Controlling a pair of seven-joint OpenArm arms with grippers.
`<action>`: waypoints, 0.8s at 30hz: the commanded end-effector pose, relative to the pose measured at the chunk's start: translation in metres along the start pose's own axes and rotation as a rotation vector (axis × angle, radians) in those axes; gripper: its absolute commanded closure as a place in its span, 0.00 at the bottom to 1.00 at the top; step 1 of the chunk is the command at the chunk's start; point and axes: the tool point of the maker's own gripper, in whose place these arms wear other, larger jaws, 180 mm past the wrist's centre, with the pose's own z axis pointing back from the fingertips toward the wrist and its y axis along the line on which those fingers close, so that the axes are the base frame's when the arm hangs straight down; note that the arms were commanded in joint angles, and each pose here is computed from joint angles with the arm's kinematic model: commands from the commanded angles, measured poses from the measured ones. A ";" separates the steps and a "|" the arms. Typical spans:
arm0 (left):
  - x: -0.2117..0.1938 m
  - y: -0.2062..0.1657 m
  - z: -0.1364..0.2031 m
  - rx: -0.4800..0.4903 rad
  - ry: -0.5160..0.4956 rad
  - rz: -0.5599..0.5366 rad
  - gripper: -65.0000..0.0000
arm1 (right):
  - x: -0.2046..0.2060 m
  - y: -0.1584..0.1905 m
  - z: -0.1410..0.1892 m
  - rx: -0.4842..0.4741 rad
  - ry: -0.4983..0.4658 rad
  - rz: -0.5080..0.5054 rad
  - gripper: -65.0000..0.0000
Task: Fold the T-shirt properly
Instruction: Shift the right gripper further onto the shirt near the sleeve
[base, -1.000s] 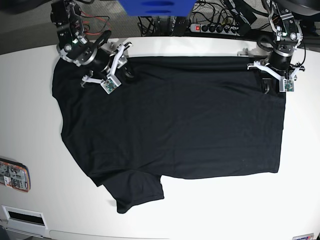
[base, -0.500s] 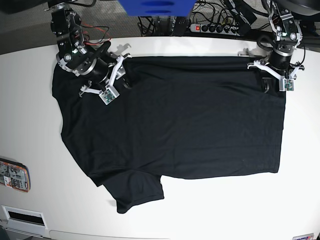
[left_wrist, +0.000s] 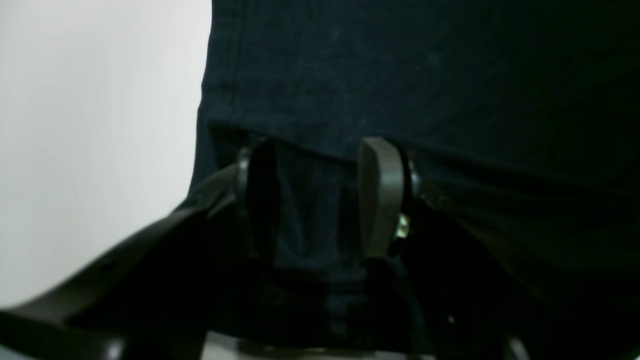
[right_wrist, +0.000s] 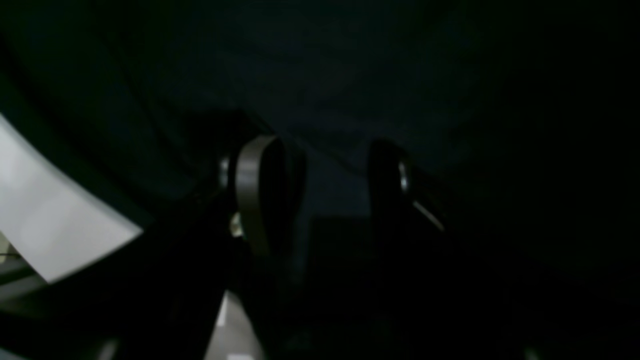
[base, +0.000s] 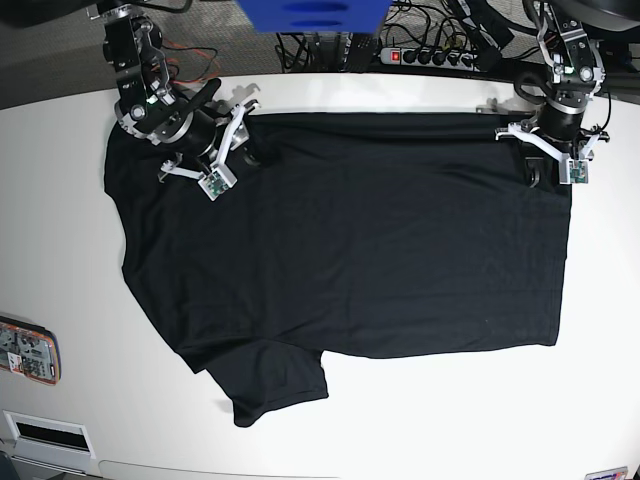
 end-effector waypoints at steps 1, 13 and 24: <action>0.010 0.003 0.002 0.004 -0.037 -0.008 0.59 | 0.012 -0.003 0.003 -0.003 -0.043 0.009 0.59; 0.010 0.003 0.002 0.004 -0.037 -0.008 0.59 | 0.014 -0.002 0.004 -0.003 -0.045 0.013 1.00; 0.010 0.003 0.002 0.004 -0.037 -0.008 0.59 | 0.034 0.000 0.011 -0.009 -0.092 0.045 1.00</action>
